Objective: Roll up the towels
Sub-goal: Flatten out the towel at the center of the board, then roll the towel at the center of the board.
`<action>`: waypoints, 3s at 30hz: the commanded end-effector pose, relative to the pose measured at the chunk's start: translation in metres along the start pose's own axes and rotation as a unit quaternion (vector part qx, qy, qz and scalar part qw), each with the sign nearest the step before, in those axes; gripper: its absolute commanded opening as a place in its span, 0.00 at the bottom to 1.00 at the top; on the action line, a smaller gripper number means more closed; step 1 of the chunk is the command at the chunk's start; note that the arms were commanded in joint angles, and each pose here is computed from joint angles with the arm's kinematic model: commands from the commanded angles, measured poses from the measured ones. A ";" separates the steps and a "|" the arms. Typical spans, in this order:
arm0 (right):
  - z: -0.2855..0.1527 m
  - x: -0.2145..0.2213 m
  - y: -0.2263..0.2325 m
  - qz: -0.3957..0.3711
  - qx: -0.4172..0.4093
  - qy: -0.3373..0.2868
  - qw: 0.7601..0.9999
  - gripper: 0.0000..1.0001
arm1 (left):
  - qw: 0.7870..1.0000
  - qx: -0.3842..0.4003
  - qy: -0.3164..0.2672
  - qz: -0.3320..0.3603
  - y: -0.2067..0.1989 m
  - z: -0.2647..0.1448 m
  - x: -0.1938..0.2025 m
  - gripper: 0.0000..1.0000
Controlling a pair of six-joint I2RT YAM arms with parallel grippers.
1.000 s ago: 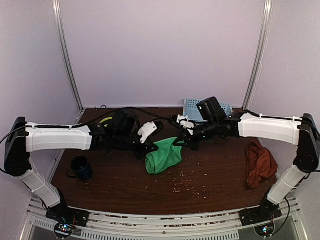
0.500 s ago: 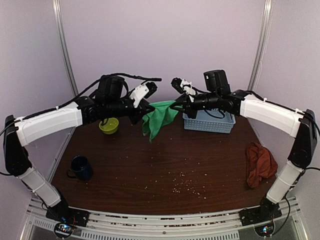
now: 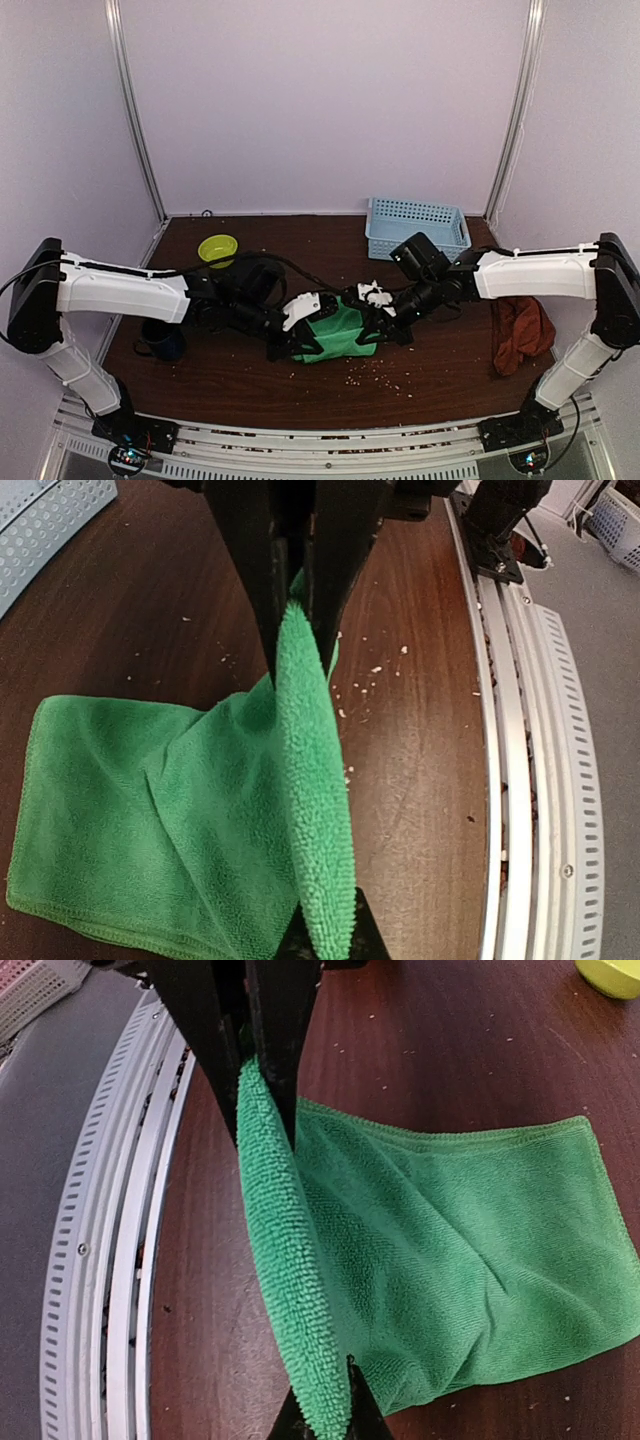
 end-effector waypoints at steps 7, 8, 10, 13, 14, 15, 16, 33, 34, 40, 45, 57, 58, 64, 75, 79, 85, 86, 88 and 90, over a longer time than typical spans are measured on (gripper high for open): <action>-0.001 0.058 0.048 0.047 -0.100 0.089 0.990 0.04 | 0.987 0.111 0.058 -0.103 -0.041 0.016 0.044 0.06; 0.002 0.062 0.053 0.058 -0.120 0.095 0.987 0.04 | 0.984 0.121 0.058 -0.117 -0.044 0.019 0.048 0.06; 0.007 0.070 0.060 0.080 -0.154 0.109 0.979 0.04 | 0.977 0.139 0.060 -0.150 -0.049 0.025 0.057 0.06; 0.015 0.088 0.069 0.108 -0.199 0.140 0.964 0.04 | 0.962 0.173 0.060 -0.202 -0.058 0.033 0.071 0.06; 0.019 0.094 0.072 0.121 -0.213 0.149 0.958 0.04 | 0.956 0.185 0.060 -0.219 -0.061 0.036 0.076 0.06; 0.021 0.099 0.074 0.126 -0.230 0.158 0.952 0.04 | 0.952 0.189 0.062 -0.231 -0.062 0.039 0.080 0.06; 0.024 0.102 0.075 0.135 -0.242 0.165 0.947 0.04 | 0.949 0.192 0.064 -0.242 -0.062 0.043 0.084 0.06; 0.054 0.143 0.071 0.325 -0.366 0.236 0.840 0.07 | 0.966 0.057 0.072 -0.243 -0.022 0.025 0.092 0.52; 0.055 0.145 0.070 0.332 -0.361 0.243 0.837 0.08 | 0.971 0.029 0.067 -0.229 -0.017 0.017 0.087 0.55; 0.056 0.139 0.064 0.341 -0.354 0.256 0.832 0.10 | 0.995 -0.096 -0.003 0.027 -0.057 -0.010 0.002 0.60; 0.056 0.137 0.063 0.354 -0.362 0.263 0.821 0.11 | 0.982 -0.064 0.080 0.161 -0.088 0.041 0.007 0.57; 0.054 0.129 0.065 0.351 -0.380 0.248 0.819 0.11 | 0.949 -0.140 0.183 0.215 -0.065 0.101 0.051 0.56; 0.053 0.129 0.064 0.350 -0.380 0.247 0.820 0.11 | 0.948 -0.138 0.188 0.214 -0.065 0.103 0.055 0.55; 0.033 0.102 0.056 0.299 -0.364 0.226 0.853 0.82 | 0.954 -0.094 0.209 0.193 -0.074 0.110 0.072 0.31; -0.108 -0.018 -0.103 0.184 0.154 0.074 0.968 1.00 | 0.989 0.068 0.125 0.025 -0.061 0.083 0.035 0.16; -0.183 -0.041 -0.109 0.140 0.307 -0.097 0.936 1.00 | 0.981 0.163 0.067 -0.079 -0.046 0.071 0.025 0.17; -0.155 -0.037 -0.026 0.047 0.115 -0.087 0.988 0.79 | 0.937 0.284 0.009 -0.203 -0.033 0.064 0.032 0.18; -0.153 -0.037 -0.016 0.028 0.107 -0.085 0.990 0.75 | 0.931 0.291 0.002 -0.221 -0.027 0.064 0.034 0.18; -0.146 -0.031 0.006 0.000 0.079 -0.070 0.994 0.69 | 0.919 0.303 -0.012 -0.251 -0.017 0.062 0.034 0.18; -0.127 -0.021 0.023 -0.017 0.050 -0.040 0.998 0.61 | 0.907 0.316 -0.018 -0.277 -0.010 0.062 0.035 0.18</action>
Point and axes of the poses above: each gripper's point midway between its finger pads, its own z axis out along the fingers, its own y axis along the line the jaws close on, x = y × z, the point moved 2 cm from there along -z, back along the fingers
